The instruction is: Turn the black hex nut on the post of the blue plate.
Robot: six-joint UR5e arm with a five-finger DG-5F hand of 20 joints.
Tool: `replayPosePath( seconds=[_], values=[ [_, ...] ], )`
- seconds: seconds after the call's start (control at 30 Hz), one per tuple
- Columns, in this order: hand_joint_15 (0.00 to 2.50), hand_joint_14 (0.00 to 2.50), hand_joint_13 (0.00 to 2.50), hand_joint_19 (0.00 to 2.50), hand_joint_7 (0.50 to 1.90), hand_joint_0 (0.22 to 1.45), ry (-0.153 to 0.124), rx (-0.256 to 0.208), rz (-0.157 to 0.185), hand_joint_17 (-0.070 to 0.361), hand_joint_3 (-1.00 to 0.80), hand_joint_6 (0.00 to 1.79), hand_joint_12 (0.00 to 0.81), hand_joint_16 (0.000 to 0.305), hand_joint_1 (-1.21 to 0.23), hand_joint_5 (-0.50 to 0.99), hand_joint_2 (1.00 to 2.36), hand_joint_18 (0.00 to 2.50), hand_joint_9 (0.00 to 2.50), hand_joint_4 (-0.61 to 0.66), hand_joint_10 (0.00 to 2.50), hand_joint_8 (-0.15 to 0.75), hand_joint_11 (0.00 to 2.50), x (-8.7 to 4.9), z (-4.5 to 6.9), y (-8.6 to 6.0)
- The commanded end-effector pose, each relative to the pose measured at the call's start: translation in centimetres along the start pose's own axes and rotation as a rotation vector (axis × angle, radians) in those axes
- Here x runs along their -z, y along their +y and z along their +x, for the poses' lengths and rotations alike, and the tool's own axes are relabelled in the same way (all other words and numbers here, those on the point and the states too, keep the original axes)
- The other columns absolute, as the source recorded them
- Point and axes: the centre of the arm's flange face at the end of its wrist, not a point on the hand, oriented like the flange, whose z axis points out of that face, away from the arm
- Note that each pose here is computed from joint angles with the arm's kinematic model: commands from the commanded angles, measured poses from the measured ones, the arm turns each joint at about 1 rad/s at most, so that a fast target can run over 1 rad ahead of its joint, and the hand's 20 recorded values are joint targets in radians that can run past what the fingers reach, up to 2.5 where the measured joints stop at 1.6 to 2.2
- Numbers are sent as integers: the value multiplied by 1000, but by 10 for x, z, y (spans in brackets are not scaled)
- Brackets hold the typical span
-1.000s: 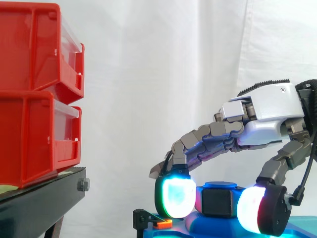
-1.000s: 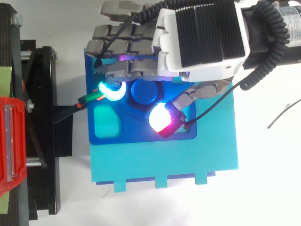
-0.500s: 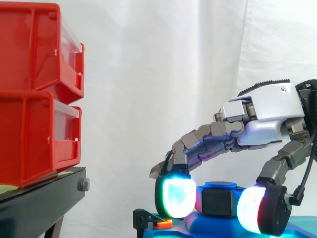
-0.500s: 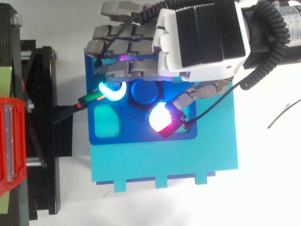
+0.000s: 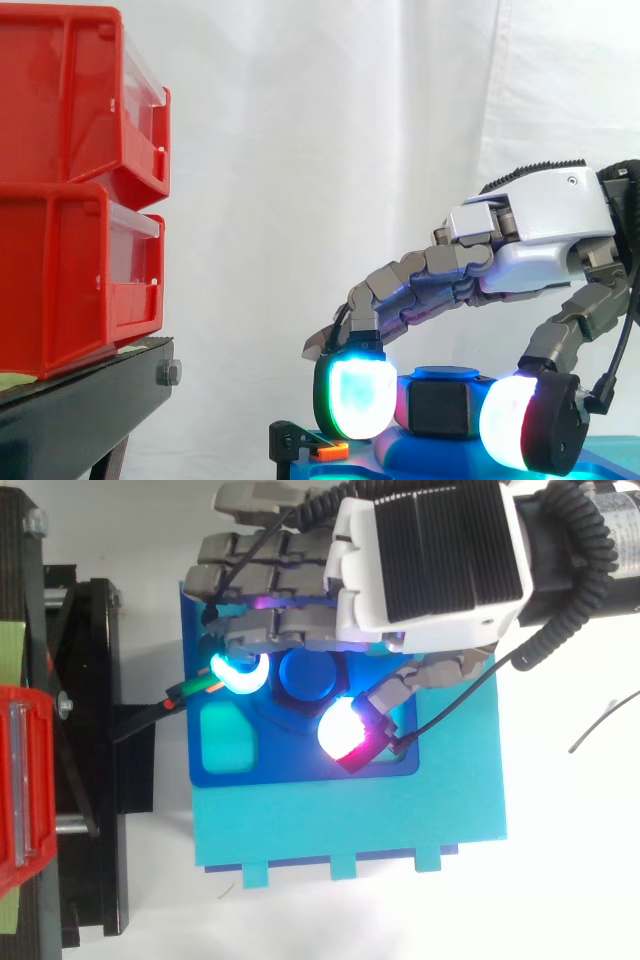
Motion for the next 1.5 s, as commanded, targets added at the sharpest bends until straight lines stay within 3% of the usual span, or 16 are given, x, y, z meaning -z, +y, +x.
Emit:
replayPosePath(
  seconds=[0.0,0.33,0.7,0.77,0.93,1.33,1.47],
  values=[
    [0,0,161,115,1146,549,2,0,0,122,-430,501,348,54,-780,-202,1005,114,249,174,0,217,25,0,1,0],
    [0,0,166,121,1145,516,2,0,-1,126,-465,501,355,56,-749,-201,1003,118,256,181,0,226,34,0,1,0],
    [0,0,148,130,990,418,-6,-5,-1,147,-500,502,398,65,-629,-229,1000,102,234,206,0,264,21,0,-1,0],
    [0,0,143,126,970,412,-13,-11,-3,149,-500,502,401,66,-618,-233,1000,96,231,206,0,265,18,-2,-4,4],
    [0,0,137,136,941,402,-49,-31,-16,152,-500,502,407,68,-589,-240,1000,86,216,199,0,267,13,-10,-27,12],
    [0,0,134,137,937,401,-49,-65,-24,154,-500,502,409,69,-546,-240,1000,82,213,202,0,270,12,-12,-50,22],
    [5,0,133,146,938,403,-21,-102,-11,155,-500,502,409,69,-534,-237,1000,80,212,204,0,269,12,-4,-57,26]
  ],
)
